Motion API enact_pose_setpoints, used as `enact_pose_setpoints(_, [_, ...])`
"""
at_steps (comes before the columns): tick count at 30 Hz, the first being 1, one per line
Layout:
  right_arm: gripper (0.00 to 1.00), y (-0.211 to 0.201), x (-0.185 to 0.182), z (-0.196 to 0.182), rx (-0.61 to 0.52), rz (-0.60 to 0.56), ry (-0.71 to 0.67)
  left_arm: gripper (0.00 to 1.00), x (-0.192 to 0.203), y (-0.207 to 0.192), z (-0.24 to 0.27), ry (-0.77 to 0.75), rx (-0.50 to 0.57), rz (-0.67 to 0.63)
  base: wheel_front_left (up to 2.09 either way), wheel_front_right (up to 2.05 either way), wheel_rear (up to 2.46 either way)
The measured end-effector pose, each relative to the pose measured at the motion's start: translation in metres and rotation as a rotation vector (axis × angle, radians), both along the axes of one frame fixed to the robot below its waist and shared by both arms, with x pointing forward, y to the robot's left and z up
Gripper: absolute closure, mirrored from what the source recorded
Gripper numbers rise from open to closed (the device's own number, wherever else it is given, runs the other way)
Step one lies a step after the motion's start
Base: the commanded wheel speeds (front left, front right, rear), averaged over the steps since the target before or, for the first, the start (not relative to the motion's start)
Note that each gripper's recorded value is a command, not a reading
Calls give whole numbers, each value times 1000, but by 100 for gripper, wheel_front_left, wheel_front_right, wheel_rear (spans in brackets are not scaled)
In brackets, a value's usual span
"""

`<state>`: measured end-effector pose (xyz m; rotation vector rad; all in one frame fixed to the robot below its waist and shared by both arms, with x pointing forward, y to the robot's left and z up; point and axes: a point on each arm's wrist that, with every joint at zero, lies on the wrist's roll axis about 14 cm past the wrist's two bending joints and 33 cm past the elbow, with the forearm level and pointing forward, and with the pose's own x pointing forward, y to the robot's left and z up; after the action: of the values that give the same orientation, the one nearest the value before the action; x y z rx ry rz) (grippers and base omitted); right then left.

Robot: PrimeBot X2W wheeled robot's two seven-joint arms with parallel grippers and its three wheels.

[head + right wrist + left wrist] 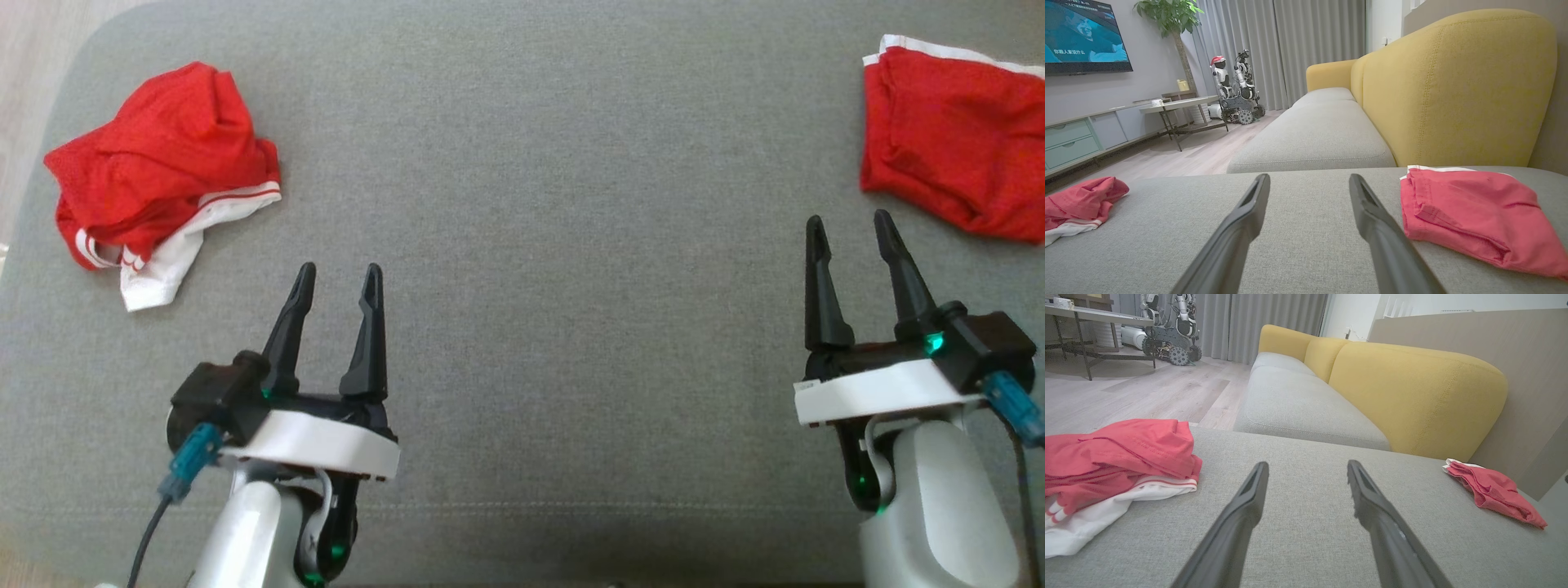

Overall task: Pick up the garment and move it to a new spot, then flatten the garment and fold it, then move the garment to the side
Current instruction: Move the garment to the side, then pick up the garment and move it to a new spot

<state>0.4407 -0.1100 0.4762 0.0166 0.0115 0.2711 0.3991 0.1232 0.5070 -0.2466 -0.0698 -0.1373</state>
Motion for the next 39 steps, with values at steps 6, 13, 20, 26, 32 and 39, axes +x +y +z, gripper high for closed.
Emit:
enact_pose_setpoints(6, [0,6,0,1,5,15,-2,0,-2,3,1,-3,2,9,0,0,0])
enact_pose_setpoints(13, [0,51,-3,-2,16,144,7,0,-9,25,1,7,-3,83,0,0,0])
enact_pose_setpoints(20, [0,96,-3,-4,26,266,13,0,-26,65,6,1,4,210,0,0,0])
enact_pose_setpoints(26, [0,134,-5,-2,32,372,15,0,-52,97,11,-6,7,326,0,0,0])
enact_pose_setpoints(32, [0,165,-12,6,40,459,5,0,-81,118,11,0,8,411,0,0,0])
enact_pose_setpoints(39, [0,180,-18,6,33,506,10,0,-97,131,14,-8,5,467,0,0,0])
